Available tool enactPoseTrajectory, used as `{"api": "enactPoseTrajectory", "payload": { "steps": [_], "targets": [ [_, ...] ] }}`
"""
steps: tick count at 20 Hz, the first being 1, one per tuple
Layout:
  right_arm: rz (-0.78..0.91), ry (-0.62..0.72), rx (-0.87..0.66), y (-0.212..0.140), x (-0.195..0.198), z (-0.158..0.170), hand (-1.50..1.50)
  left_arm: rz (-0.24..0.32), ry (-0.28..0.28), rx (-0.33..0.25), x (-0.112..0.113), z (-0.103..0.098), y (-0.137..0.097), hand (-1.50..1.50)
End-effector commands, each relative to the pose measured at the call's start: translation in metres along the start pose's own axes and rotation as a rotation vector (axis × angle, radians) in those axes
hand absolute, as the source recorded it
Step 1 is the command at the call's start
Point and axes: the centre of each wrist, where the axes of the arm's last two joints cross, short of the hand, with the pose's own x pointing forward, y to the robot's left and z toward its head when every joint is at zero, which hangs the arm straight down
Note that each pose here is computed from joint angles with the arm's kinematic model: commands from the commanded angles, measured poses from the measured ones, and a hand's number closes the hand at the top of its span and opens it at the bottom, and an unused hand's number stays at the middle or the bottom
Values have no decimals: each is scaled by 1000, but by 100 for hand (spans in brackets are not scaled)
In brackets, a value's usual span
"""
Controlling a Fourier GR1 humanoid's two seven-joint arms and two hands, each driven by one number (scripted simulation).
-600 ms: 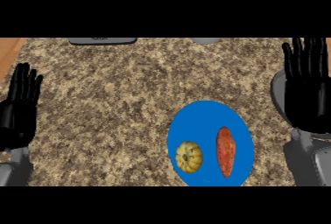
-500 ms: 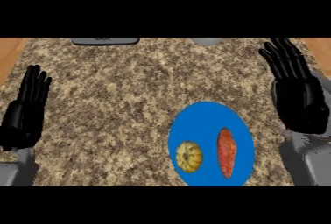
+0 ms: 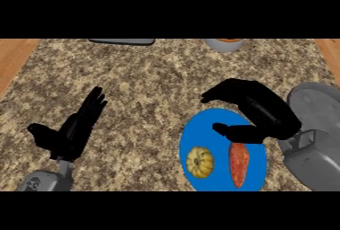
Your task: Pick the squash from the plate and place it in the pan
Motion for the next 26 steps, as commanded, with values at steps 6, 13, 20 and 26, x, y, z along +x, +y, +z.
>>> {"api": "enactPoseTrajectory", "payload": {
  "steps": [6, 13, 20, 26],
  "targets": [
    [589, -12, 528, 85, 55, -26, -150, 70, 130, -127, -12, -2, -40, 0],
    [1146, 219, 847, 135, 69, -34, -150, 71, 162, -119, -13, -4, -40, 0],
    [1427, 387, 1128, 211, 123, -48, -150, 75, 151, -75, -9, -4, -26, 0],
    [1535, 530, 1192, 252, 130, -24, -150, 101, 147, -84, -3, -2, -40, 0]
  ]
}}
